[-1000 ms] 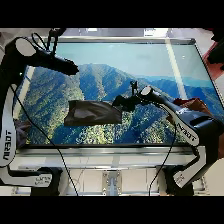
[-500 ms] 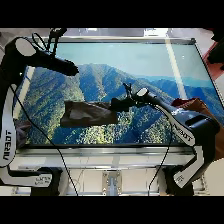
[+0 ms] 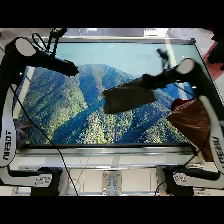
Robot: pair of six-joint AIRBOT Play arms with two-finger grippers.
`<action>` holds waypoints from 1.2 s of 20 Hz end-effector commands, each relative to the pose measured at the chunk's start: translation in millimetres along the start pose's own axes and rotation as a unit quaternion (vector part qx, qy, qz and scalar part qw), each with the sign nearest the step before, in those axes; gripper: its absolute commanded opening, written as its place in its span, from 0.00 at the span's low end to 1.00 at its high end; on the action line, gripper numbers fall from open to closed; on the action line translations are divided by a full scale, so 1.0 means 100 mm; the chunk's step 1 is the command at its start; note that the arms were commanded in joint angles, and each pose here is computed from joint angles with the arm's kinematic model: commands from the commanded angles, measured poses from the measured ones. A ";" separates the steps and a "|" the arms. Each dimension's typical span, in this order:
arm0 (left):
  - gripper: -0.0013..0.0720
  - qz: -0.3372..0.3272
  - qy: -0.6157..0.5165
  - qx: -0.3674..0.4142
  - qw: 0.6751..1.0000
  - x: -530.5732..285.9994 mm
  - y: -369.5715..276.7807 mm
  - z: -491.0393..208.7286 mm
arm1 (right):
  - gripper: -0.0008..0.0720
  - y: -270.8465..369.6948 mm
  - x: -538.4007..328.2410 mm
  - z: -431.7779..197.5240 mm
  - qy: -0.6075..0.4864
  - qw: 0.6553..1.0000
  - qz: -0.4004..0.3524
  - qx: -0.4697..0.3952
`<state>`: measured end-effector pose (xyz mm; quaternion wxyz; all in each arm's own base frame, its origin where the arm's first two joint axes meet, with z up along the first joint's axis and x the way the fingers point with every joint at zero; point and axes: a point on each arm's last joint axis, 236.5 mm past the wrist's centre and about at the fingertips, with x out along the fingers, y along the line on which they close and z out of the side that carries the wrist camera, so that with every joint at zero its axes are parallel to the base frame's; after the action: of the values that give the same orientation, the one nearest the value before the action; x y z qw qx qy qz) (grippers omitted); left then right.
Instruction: Fold the shirts.
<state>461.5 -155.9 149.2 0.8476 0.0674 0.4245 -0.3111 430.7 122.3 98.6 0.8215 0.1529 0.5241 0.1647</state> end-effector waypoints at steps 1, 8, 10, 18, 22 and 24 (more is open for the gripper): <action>0.04 0.002 -0.006 0.000 1.000 0.00 0.01 0.03 | 0.05 -0.90 -1.21 -0.14 -0.049 0.986 -0.144 0.067; 0.04 -0.003 -0.011 -0.002 1.000 0.00 -0.01 0.05 | 0.05 -1.97 -2.73 -1.59 0.016 0.902 -0.334 0.274; 0.04 -0.013 -0.017 -0.006 1.000 0.00 -0.06 0.08 | 0.05 -2.21 -2.89 -1.98 0.049 0.865 -0.376 0.327; 0.04 -0.054 -0.039 -0.021 0.998 -0.02 -0.26 0.19 | 0.46 -2.97 -2.79 -2.71 0.099 0.790 -0.463 0.388; 0.04 -0.055 -0.038 -0.021 0.998 -0.02 -0.26 0.19 | 0.57 -3.03 -2.80 -2.36 0.033 0.811 -0.458 0.363; 0.04 -0.055 -0.039 -0.021 0.998 -0.02 -0.26 0.19 | 0.57 -2.88 -2.81 -1.73 -0.073 0.847 -0.416 0.322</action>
<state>458.5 -181.7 165.6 0.8464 0.0163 0.4021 -0.3488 139.6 -246.1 107.4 0.6715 0.1795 0.5832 -0.4204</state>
